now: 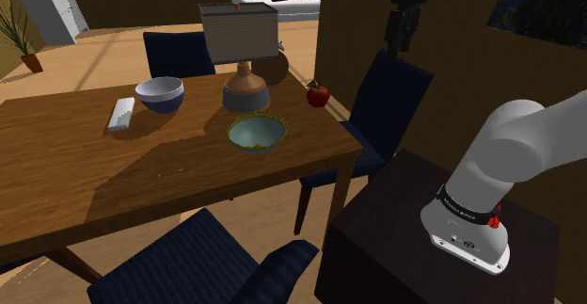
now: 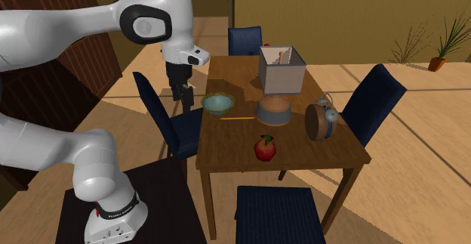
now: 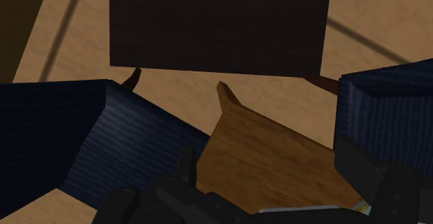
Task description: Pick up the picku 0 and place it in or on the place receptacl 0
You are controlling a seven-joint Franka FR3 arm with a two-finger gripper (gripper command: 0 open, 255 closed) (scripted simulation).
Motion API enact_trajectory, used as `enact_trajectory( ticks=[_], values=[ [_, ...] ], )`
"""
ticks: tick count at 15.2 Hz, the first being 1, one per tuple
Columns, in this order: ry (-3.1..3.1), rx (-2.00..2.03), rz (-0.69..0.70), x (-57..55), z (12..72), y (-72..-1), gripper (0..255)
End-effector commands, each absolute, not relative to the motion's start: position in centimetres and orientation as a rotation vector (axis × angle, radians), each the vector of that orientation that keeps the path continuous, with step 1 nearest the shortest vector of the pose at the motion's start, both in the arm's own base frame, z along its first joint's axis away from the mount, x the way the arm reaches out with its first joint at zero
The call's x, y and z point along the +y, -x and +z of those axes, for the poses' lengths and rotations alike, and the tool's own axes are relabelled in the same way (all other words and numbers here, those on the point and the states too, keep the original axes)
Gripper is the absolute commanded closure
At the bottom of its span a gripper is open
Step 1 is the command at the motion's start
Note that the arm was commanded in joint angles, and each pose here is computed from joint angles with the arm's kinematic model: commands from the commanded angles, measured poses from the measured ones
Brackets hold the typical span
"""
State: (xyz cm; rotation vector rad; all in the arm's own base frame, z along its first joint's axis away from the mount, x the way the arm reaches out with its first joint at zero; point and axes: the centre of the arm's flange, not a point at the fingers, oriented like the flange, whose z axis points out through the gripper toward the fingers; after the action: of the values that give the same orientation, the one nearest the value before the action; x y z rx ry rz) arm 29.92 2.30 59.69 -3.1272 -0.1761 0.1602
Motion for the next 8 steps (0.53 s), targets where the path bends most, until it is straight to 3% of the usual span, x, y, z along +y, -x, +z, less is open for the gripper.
enact_trajectory(
  ticks=[1, 8],
  values=[
    [3.127, -0.176, 0.16, 2.3, 59.7, -29.9, 0],
    [3.14, -0.205, 0.179, 0.6, 55.4, -38.0, 0]
  ],
)
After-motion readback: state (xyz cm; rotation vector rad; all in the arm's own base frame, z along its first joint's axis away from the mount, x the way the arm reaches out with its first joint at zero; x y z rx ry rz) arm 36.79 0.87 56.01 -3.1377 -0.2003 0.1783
